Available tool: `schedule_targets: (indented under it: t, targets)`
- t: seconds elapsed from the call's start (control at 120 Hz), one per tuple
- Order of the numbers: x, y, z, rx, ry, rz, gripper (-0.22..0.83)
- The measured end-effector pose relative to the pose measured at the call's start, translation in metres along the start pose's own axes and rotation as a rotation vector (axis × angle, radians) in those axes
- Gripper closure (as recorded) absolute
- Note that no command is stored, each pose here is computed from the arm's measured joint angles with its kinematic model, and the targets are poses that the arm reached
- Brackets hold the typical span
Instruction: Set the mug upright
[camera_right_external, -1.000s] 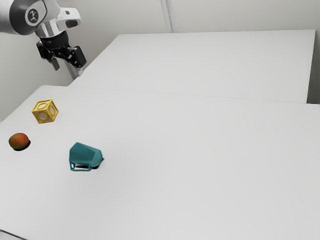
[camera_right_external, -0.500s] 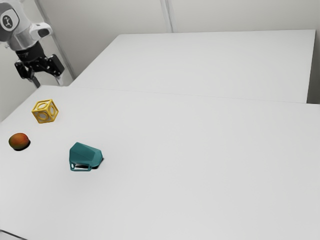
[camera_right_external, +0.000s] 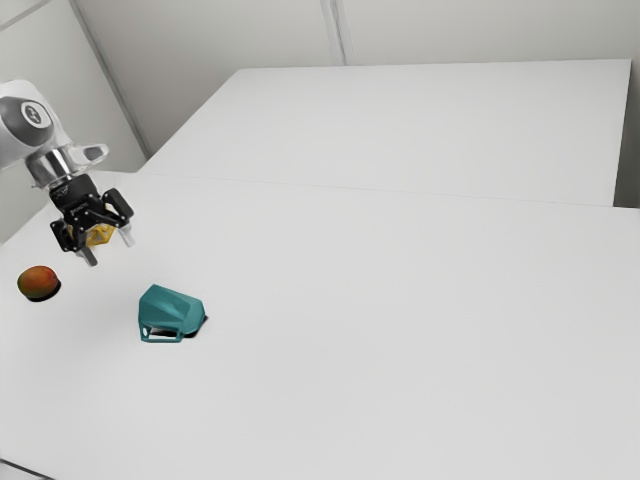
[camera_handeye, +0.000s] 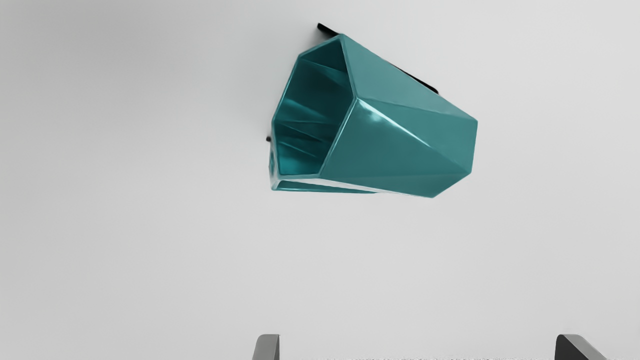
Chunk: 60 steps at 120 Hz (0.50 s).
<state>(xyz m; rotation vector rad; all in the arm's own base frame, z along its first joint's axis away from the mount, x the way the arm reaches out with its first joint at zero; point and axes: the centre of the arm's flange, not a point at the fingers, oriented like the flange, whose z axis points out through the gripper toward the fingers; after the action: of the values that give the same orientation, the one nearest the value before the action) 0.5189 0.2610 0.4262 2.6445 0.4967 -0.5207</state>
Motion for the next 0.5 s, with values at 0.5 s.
schedule_targets:
  t: [0.5]
  targets:
    - [0.063,-0.049,0.064,-0.2,-0.052,0.11,0.0]
